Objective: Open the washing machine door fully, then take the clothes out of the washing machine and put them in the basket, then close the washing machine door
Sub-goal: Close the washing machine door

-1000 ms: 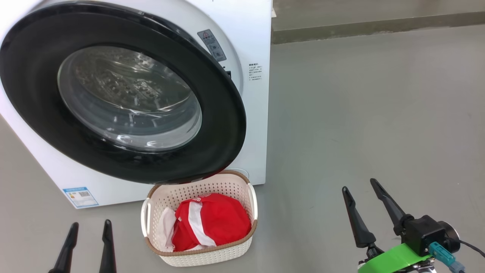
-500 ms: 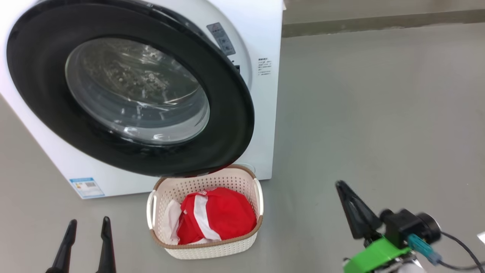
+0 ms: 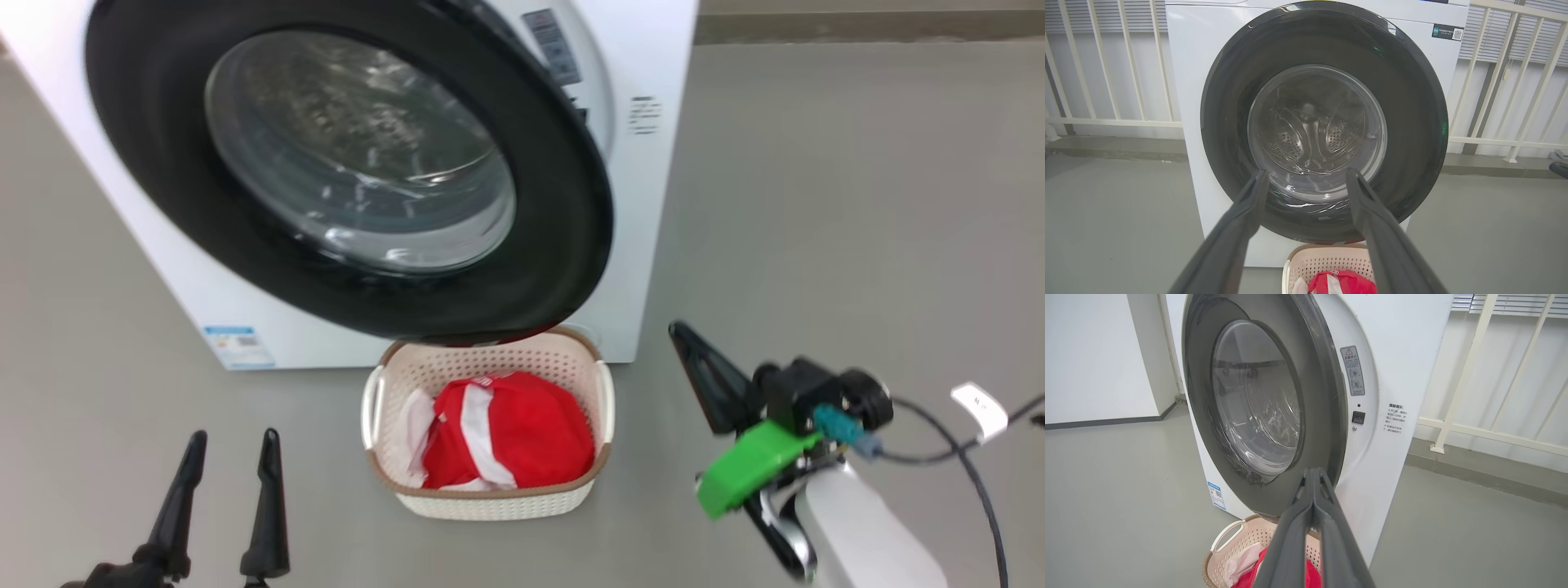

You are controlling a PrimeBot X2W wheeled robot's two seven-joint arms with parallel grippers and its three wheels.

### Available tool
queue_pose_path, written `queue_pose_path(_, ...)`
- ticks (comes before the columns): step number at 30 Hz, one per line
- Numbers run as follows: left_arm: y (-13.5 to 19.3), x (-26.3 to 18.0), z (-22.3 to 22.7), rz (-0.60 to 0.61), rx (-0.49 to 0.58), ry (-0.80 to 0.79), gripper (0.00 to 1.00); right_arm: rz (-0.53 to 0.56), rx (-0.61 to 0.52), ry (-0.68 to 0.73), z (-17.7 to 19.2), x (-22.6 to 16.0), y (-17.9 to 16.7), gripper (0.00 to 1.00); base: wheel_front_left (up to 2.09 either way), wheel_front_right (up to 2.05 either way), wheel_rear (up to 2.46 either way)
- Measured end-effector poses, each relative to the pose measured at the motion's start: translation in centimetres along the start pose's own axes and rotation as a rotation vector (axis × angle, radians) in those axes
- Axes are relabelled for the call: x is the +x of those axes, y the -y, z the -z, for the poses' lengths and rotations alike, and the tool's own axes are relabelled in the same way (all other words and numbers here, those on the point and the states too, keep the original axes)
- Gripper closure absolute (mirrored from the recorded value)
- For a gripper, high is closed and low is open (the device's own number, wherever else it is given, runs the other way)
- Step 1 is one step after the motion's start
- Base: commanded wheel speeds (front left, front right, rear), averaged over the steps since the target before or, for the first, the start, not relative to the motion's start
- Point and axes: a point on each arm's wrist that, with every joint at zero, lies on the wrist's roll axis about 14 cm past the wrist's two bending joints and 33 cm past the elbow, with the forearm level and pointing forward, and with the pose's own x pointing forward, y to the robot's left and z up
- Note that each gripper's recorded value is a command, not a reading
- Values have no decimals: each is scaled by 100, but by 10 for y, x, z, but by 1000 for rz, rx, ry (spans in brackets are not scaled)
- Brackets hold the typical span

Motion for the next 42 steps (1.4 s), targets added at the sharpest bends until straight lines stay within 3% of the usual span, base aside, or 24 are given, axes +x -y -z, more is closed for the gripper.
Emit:
queue_pose_path(19,-11,16,10,-39,25,-30,0,-149,-38,-11,-4,120,-24,100,0,0,0)
queue_pose_path(29,-20,15,21,-70,26,-67,0,-144,-12,-49,12,150,-21,100,0,0,0)
queue_pose_path(42,-22,24,38,-95,10,-113,0,-115,-79,-85,28,182,6,100,0,0,0)
